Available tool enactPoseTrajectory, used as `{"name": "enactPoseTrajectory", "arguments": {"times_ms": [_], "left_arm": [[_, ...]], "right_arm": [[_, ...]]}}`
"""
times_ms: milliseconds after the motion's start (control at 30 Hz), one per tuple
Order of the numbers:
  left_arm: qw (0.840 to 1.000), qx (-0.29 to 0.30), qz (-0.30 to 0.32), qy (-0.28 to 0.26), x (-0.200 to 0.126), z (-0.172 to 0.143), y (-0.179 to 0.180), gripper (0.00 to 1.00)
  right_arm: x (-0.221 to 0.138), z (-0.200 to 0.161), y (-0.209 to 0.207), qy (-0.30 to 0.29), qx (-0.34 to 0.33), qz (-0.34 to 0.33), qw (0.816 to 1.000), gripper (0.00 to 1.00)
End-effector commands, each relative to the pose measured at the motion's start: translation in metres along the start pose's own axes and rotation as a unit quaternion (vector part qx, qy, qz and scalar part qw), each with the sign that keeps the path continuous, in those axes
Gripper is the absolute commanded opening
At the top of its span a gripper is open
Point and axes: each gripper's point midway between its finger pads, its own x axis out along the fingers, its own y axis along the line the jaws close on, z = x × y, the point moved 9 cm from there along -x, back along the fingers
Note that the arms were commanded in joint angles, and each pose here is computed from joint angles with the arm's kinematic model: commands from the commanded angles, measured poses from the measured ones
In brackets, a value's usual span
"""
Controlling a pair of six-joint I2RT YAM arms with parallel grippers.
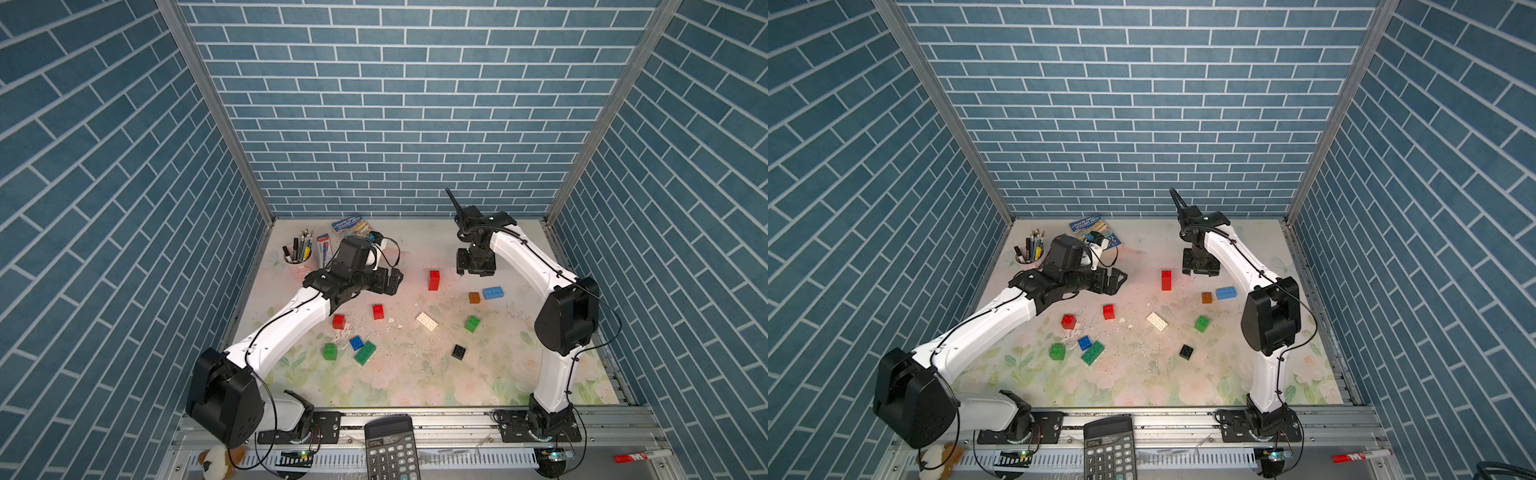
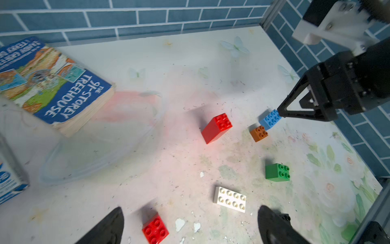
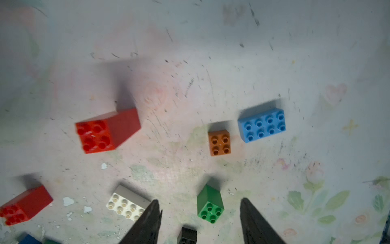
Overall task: Assemble the letter r with lego
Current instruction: Assemble the lego brick with the lego brick, then move the lego brick at the center of the board.
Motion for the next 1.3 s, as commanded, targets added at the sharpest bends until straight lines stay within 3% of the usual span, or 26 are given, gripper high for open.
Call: {"name": "enactPoseTrajectory", "arguments": {"times_ms": [0,200,400,667,1100,1267], "left_arm": [[1.0,0.015,-0.016,-0.01,0.01,0.009,-0.021,1.0],[0.999,0.041,-0.029,0.001,0.03,0.012,-0.056,1.0],[0.999,0.035,-0.033,0.001,0.037,0.012,-0.071,1.0],[0.999,0.039,0.001,-0.007,0.027,0.014,-0.066,1.0],[0.998,0.056,0.022,-0.008,0.021,0.018,-0.051,1.0],[0.999,0.043,0.023,-0.01,0.022,0.018,-0.037,1.0]], "right_arm": [[0.009,-0.014,-0.015,0.002,0.013,0.0,1.0,0.6],[0.038,-0.04,-0.04,0.029,0.034,0.02,0.999,0.59],[0.057,-0.035,-0.043,0.027,0.032,0.048,0.998,0.59],[0.083,-0.01,-0.04,0.036,0.03,0.055,0.997,0.56],[0.107,-0.004,-0.033,0.062,0.033,0.065,0.995,0.56],[0.116,-0.002,-0.031,0.075,0.036,0.06,0.995,0.47]]}}
